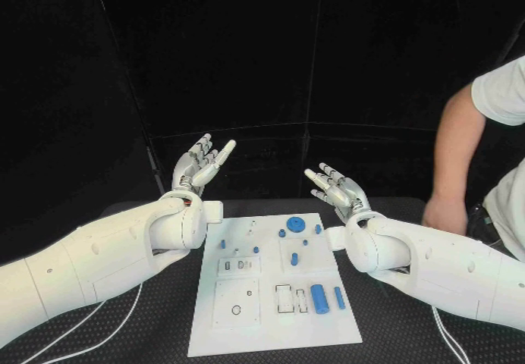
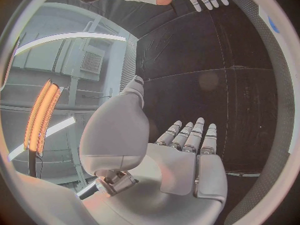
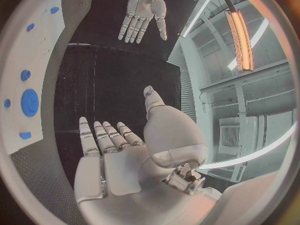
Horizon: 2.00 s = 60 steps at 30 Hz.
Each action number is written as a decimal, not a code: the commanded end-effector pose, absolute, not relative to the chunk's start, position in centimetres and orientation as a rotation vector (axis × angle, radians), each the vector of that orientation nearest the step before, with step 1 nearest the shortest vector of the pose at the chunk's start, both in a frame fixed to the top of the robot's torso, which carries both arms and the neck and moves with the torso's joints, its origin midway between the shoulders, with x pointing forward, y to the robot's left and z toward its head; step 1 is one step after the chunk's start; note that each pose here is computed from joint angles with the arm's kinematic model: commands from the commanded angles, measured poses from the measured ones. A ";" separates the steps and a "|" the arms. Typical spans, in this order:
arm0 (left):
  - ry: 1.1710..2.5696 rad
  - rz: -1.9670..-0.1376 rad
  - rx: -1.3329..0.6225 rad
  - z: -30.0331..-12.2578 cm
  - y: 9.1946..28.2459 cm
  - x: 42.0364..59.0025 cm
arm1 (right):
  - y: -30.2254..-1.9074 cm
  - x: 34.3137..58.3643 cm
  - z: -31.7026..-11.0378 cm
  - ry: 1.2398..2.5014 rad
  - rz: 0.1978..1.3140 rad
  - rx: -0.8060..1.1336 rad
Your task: Assemble the parts on the task board
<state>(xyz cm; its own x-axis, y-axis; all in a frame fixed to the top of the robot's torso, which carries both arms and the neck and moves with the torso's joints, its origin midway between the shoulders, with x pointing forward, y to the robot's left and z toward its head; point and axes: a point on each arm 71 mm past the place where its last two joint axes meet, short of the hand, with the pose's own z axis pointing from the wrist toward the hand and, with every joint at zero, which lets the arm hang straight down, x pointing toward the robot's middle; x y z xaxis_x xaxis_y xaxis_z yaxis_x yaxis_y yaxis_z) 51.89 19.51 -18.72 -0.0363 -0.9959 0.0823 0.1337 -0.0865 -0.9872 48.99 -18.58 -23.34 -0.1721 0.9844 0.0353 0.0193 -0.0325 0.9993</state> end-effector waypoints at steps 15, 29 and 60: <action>1.085 -1.432 -1.093 -18.1 21.5 51.5 | -18.7 51.1 -20.5 1.440 1.245 0.560; 1.139 -1.500 -1.066 -17.6 21.9 49.5 | -18.3 51.9 -18.0 1.507 0.985 0.105; 1.231 -1.636 -1.049 -16.7 19.6 46.7 | -14.9 52.7 -18.0 1.680 0.506 -0.356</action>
<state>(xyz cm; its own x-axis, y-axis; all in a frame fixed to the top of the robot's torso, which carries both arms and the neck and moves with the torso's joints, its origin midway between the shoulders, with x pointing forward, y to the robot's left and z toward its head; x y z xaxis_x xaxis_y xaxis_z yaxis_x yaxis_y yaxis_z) 46.76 19.93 -16.81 -0.2947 -0.9454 0.1393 0.1217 -0.1817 -0.9758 52.60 -14.91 -17.91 -0.1701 0.1043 -0.9799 -0.5071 0.8433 0.1778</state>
